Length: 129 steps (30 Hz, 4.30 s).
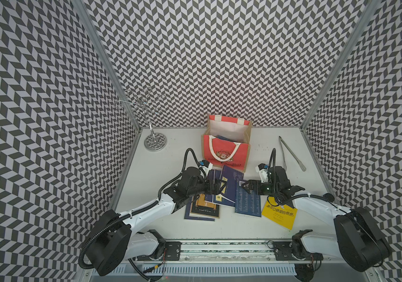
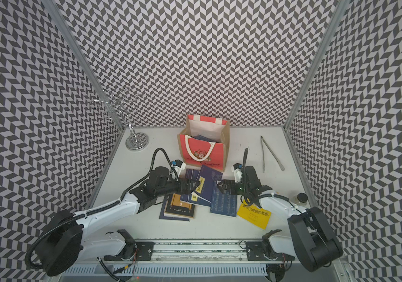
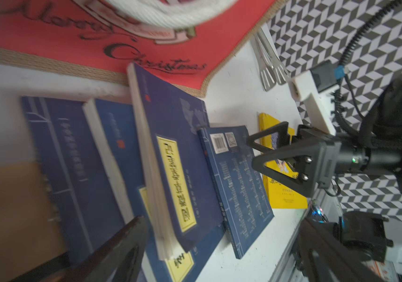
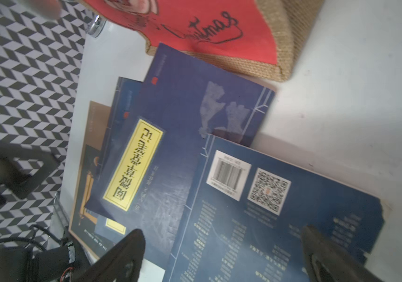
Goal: Put the books into the canvas bag
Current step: Place the book in the canvas bag, then pick up the book from the center of the board.
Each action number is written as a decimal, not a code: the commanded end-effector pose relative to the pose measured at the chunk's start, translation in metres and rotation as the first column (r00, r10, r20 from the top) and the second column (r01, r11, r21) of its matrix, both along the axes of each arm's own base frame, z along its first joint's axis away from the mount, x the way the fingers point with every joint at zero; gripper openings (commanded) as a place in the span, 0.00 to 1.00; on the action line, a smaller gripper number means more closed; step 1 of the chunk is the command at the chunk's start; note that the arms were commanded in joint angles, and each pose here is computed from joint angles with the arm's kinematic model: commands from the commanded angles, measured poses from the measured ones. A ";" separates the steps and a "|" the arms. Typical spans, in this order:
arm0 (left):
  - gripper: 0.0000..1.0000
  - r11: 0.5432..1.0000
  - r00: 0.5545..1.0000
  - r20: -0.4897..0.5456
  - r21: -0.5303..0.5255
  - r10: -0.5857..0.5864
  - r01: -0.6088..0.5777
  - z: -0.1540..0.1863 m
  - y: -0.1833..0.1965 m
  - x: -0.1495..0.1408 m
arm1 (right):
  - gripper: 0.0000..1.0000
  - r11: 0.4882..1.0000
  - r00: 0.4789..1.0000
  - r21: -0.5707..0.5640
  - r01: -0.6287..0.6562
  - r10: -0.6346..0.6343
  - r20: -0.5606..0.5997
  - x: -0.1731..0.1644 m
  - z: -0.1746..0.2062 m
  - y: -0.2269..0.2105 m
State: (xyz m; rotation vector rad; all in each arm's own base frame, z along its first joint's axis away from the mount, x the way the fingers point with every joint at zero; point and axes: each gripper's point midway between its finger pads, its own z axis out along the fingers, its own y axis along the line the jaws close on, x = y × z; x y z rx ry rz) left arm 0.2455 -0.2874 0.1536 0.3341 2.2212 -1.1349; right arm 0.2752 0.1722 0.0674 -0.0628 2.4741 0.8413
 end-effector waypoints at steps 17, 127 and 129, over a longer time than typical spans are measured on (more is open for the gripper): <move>0.95 0.981 0.971 -0.138 -0.004 -0.193 0.194 -0.044 -0.056 -0.027 | 1.00 0.999 0.998 0.025 0.027 -0.026 -0.050 -0.009 -0.033 -0.001; 0.00 0.775 0.710 0.312 0.258 -0.632 0.577 0.134 0.009 -0.080 | 0.99 0.730 0.472 0.144 -0.668 0.266 0.841 -0.086 0.198 0.062; 0.00 0.766 0.699 0.314 0.249 -0.642 0.592 0.133 0.007 -0.083 | 0.97 0.673 0.427 0.137 -0.727 0.286 0.858 -0.100 0.204 0.064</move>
